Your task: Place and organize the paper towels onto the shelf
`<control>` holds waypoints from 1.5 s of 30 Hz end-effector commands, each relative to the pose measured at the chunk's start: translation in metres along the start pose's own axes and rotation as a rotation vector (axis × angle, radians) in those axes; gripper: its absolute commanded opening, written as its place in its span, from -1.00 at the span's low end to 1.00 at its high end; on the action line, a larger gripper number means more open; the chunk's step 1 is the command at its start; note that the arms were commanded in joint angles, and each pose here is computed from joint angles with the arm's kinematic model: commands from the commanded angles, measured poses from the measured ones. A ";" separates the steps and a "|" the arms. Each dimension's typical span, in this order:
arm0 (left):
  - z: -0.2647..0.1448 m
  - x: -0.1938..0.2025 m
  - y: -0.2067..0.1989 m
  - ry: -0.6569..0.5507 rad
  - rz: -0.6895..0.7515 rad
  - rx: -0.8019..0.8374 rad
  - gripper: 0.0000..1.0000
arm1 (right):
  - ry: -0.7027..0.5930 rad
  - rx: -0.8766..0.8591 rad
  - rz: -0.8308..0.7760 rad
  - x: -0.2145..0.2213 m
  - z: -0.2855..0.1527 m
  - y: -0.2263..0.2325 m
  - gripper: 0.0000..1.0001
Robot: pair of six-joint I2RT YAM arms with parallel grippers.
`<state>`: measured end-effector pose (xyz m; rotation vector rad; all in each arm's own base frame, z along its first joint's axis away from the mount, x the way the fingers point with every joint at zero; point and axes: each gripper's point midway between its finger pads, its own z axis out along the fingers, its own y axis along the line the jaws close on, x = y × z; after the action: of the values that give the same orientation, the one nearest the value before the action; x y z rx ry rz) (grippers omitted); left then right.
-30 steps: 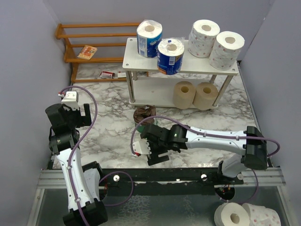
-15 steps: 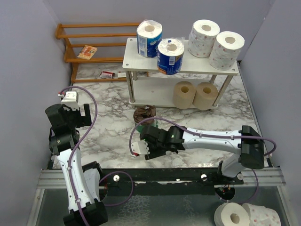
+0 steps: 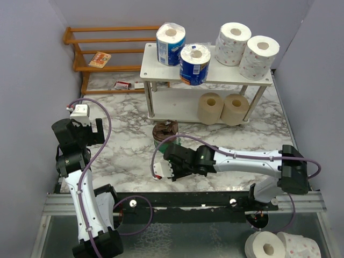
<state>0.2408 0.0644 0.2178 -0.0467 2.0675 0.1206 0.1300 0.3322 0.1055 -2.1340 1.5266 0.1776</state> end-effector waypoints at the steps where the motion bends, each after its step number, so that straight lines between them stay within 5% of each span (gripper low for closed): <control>1: 0.000 -0.001 0.003 -0.013 0.005 -0.015 0.98 | -0.005 0.086 -0.005 0.013 -0.032 -0.022 -0.98; 22: -0.005 -0.006 0.005 -0.034 0.003 -0.031 0.98 | 0.002 0.438 0.117 0.049 -0.092 -0.164 -0.98; 45: -0.012 -0.011 -0.001 -0.070 0.028 -0.007 0.98 | 0.051 0.530 0.210 0.079 -0.061 -0.269 -0.89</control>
<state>0.2355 0.0626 0.2293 -0.0346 2.0189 0.1419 0.3559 0.3002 0.1773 -1.7144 1.6649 -0.1601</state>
